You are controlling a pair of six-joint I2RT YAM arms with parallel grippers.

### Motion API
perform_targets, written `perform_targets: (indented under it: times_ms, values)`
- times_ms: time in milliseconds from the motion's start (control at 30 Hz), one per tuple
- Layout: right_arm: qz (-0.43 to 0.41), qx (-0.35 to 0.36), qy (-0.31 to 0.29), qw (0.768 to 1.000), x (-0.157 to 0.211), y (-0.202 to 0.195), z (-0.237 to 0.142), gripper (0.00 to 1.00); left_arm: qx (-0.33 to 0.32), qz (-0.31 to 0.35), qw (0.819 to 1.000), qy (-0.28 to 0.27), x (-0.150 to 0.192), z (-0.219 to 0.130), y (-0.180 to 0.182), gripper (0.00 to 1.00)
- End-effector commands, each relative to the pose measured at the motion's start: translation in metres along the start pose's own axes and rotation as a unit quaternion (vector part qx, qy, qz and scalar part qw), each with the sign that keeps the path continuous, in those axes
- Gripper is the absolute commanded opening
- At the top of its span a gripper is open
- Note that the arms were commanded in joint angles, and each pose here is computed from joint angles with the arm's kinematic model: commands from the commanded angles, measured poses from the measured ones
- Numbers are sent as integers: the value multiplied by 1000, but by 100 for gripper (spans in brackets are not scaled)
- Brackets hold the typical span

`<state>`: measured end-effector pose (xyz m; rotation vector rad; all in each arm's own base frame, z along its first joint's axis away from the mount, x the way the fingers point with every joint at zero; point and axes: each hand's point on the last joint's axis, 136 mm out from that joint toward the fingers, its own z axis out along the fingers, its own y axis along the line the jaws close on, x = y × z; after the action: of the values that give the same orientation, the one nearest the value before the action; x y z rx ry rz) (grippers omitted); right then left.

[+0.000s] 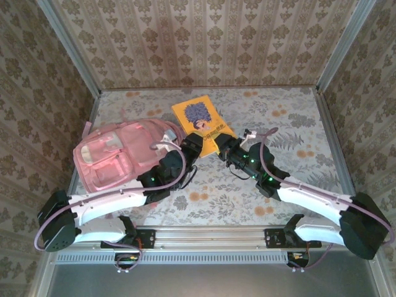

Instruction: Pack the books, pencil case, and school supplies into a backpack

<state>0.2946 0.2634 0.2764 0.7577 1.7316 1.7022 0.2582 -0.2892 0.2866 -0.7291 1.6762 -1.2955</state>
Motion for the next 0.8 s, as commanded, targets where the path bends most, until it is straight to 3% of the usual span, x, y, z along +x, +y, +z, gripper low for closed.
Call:
perform_targets:
  times_ms: [0,33,167,233,333,600,767]
  values:
    - [-53,1,-46,998,-15,24,-19,9,24,-14,999,-21,-17,-12,-16,25]
    - [-65,5,-49,997,-17,23,-24,8,25,-3,1000,-14,-16,-12,-15,32]
    - [-124,29,-15,992,-14,26,-39,1,6,74,996,42,-21,-19,-5,82]
    - [-139,31,4,990,-9,24,-44,0,1,120,990,75,-27,-26,2,95]
    - [-139,26,35,989,-2,16,-50,0,19,137,983,122,-35,-30,10,98]
    - [-118,-9,88,989,17,15,-57,0,34,73,969,232,-22,-34,35,97]
    - [-116,-20,88,989,18,18,-61,0,37,45,969,240,-16,-33,42,95]
